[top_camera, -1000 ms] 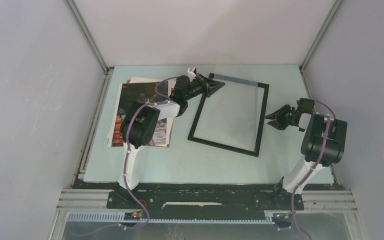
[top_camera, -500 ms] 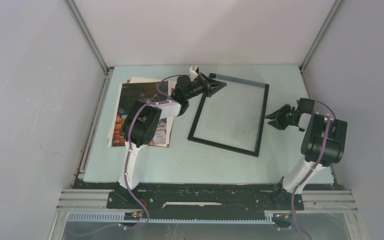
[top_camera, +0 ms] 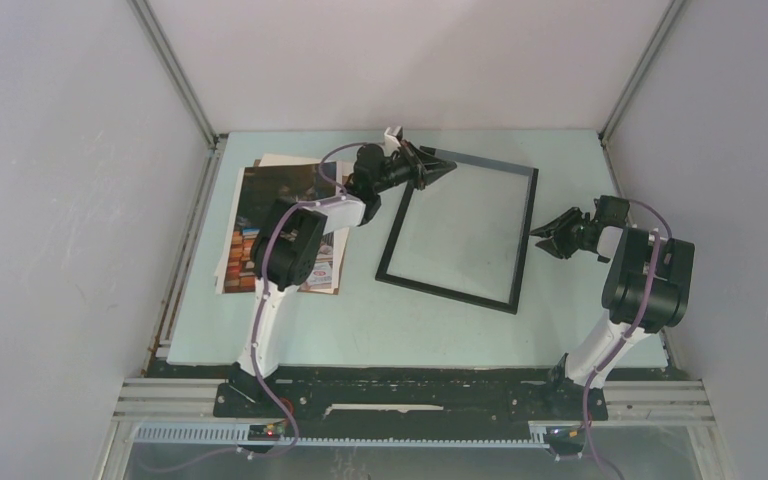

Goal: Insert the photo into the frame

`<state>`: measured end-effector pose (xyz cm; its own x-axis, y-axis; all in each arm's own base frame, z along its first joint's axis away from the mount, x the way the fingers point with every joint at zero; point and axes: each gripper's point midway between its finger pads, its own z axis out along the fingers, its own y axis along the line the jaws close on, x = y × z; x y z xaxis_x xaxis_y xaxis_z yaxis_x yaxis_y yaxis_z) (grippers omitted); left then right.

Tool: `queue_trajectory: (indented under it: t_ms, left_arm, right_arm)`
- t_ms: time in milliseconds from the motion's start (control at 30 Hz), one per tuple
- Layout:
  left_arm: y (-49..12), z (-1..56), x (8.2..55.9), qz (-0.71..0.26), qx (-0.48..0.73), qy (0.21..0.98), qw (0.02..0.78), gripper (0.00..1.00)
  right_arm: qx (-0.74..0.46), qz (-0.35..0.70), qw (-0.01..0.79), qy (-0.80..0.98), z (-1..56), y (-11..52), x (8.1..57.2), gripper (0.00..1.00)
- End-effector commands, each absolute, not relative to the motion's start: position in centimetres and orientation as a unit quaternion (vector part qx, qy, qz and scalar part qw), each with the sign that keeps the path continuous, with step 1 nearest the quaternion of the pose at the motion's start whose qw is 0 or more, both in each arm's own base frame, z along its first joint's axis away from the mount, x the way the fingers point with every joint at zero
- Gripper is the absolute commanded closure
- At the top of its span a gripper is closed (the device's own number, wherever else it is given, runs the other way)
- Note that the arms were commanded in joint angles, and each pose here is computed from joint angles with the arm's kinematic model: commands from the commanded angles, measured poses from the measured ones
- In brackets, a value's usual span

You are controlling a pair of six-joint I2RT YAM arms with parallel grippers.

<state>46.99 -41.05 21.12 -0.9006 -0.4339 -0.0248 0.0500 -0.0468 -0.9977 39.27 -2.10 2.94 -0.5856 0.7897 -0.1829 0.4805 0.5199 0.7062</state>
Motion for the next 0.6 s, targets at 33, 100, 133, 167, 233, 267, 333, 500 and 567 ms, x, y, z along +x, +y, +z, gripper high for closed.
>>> queue_trajectory:
  t_ms: [33,100,133,167,233,267,333,500,567]
  left_arm:
    - [-41.3,23.3,47.4,-0.726,-0.099,0.654,0.186,1.0]
    - [-41.3,23.2,47.5,-0.726,-0.101,0.655,0.186,1.0]
    - [-41.3,23.1,47.5,-0.725,-0.102,0.655,0.185,1.0]
    - [-41.3,23.0,47.6,-0.726,-0.103,0.655,0.184,1.0]
    - [-41.3,22.9,47.6,-0.725,-0.104,0.655,0.183,1.0]
    - [-41.4,22.8,47.7,-0.725,-0.104,0.655,0.183,1.0]
    - [-41.4,22.8,47.8,-0.726,-0.103,0.655,0.182,1.0]
    - [-41.5,22.2,48.2,-0.725,-0.1,0.658,0.177,1.0]
    - [-41.3,21.8,48.4,-0.723,-0.103,0.66,0.175,1.0]
  right_arm:
    - [0.377,0.312,0.26,0.832,3.1,-2.1,39.7,0.54]
    - [0.376,0.311,0.262,0.832,3.2,-2.2,39.8,0.54]
    - [0.376,0.311,0.263,0.832,3.2,-2.2,39.8,0.54]
    - [0.376,0.311,0.263,0.832,3.3,-2.2,39.8,0.54]
    - [0.375,0.311,0.264,0.832,3.3,-2.2,39.8,0.54]
    - [0.375,0.311,0.263,0.832,3.3,-2.2,39.8,0.54]
    - [0.376,0.311,0.263,0.832,3.3,-2.2,39.8,0.54]
    - [0.377,0.313,0.26,0.832,3.1,-2.1,39.7,0.54]
    - [0.378,0.313,0.26,0.832,3.1,-2.1,39.7,0.54]
